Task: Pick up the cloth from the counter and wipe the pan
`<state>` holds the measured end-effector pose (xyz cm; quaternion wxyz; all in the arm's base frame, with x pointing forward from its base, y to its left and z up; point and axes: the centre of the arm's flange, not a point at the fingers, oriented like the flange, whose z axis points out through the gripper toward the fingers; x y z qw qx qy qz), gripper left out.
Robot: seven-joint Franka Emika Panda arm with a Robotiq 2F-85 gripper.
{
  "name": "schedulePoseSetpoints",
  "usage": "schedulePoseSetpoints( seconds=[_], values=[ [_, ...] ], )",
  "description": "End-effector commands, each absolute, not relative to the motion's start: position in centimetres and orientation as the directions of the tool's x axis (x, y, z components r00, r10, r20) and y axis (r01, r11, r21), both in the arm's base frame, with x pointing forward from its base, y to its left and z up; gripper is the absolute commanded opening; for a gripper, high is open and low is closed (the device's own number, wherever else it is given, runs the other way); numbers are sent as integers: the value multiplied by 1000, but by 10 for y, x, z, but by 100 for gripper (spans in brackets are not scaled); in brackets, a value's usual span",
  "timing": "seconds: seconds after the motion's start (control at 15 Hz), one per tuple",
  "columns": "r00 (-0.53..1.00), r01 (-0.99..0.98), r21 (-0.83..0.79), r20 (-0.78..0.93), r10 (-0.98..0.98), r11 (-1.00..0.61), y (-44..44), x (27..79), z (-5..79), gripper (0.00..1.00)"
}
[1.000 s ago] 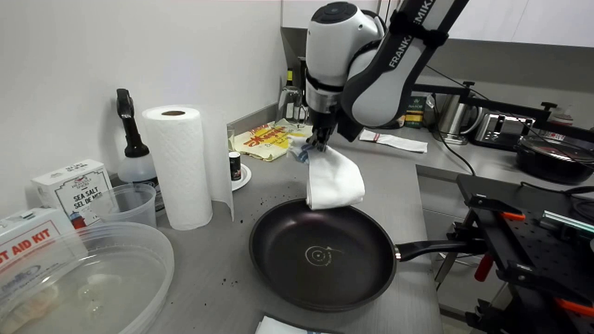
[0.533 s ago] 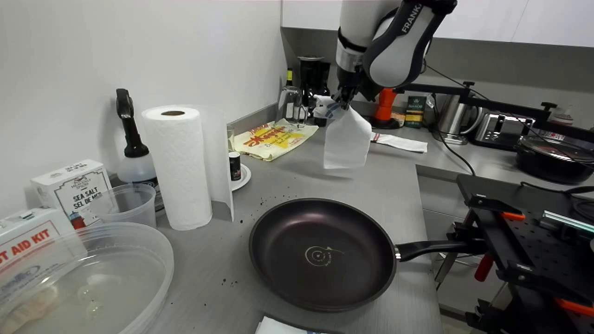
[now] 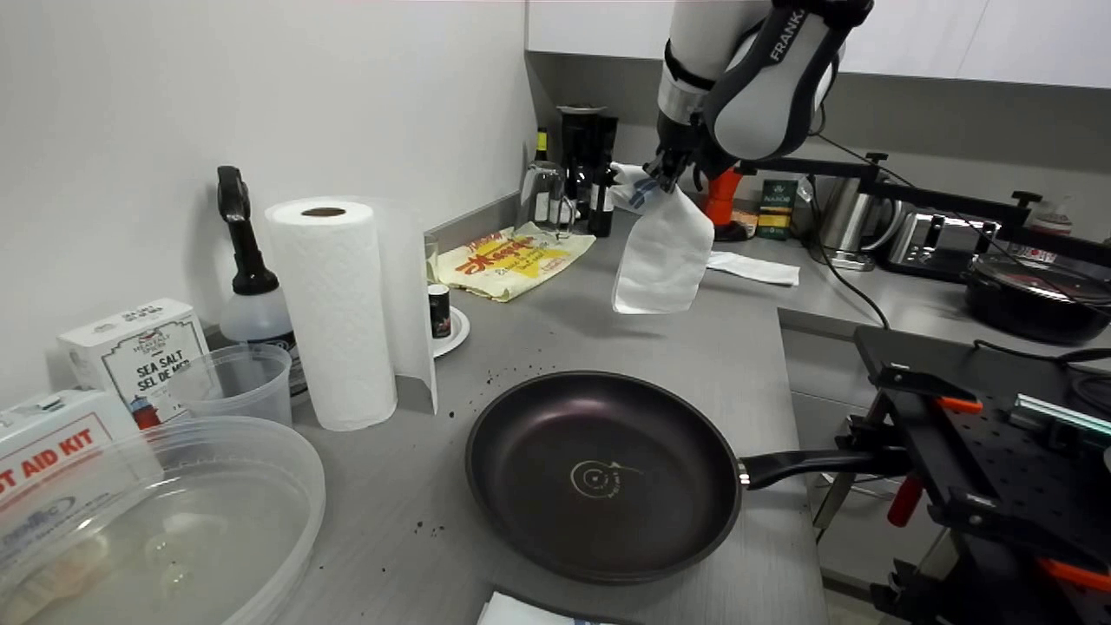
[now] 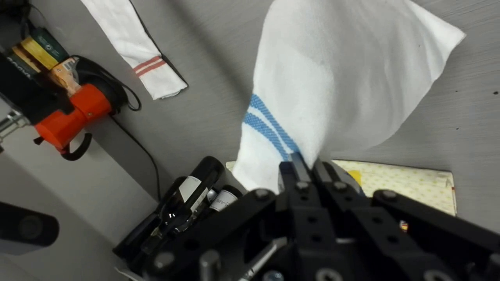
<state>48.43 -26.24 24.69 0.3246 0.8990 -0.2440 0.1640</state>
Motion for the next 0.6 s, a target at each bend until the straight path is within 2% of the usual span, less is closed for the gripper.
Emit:
schedulePoseSetpoints(
  seconds=[0.0,0.53],
  values=[
    [813,-561,472,470,-345,-680,-248,483,219,1],
    [768,-598,392,529,-360,-699,-229,526,171,1]
  ],
)
